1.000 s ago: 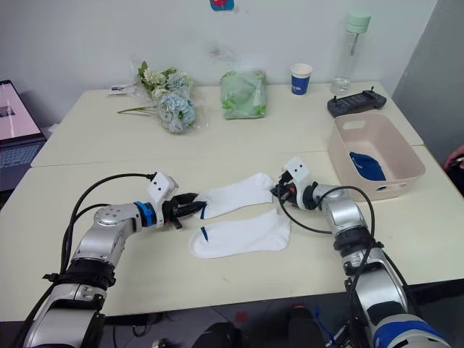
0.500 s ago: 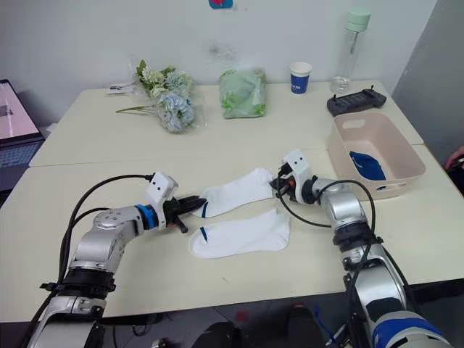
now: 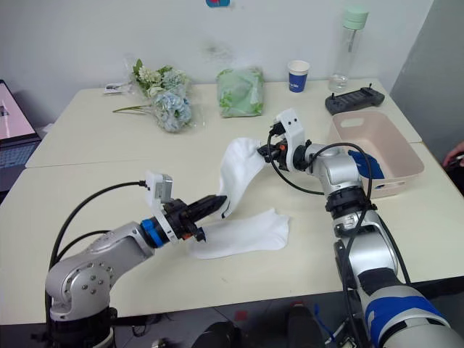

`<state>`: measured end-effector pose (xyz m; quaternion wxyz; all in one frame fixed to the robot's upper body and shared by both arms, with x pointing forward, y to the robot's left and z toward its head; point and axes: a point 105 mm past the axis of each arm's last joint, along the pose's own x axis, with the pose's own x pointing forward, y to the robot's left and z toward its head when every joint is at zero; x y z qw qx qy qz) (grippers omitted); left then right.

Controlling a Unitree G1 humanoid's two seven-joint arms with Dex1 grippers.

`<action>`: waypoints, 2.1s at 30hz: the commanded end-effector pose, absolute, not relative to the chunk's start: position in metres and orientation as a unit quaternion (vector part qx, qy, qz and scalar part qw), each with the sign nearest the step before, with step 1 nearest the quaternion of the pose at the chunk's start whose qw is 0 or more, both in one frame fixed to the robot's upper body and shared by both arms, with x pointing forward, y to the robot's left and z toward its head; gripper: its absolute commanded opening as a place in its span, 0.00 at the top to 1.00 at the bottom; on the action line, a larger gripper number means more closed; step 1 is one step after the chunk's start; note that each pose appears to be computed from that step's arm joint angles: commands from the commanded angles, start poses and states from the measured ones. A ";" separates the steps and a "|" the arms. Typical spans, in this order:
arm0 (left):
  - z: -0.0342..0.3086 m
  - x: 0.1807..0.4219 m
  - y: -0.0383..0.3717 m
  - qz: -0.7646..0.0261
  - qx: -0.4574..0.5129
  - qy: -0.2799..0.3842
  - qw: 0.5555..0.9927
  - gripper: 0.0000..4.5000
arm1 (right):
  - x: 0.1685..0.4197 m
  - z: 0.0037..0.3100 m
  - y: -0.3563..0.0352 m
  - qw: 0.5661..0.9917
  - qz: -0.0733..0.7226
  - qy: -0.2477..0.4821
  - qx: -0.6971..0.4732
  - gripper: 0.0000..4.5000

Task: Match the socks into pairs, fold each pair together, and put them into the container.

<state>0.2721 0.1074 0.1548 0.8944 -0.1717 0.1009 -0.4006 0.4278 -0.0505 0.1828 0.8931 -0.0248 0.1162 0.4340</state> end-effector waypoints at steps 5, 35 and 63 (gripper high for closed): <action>0.114 0.249 0.089 -0.329 -0.230 0.158 0.902 0.99 | 0.410 0.160 -0.002 0.841 0.521 0.126 -0.074 1.00; 0.155 0.350 0.193 -0.318 0.034 0.079 0.944 0.10 | 0.290 0.113 -0.038 0.739 0.638 0.106 -0.191 0.00; 0.099 0.407 0.172 -0.366 0.162 0.134 0.907 1.00 | 0.297 0.100 -0.007 0.763 0.614 0.156 -0.126 0.84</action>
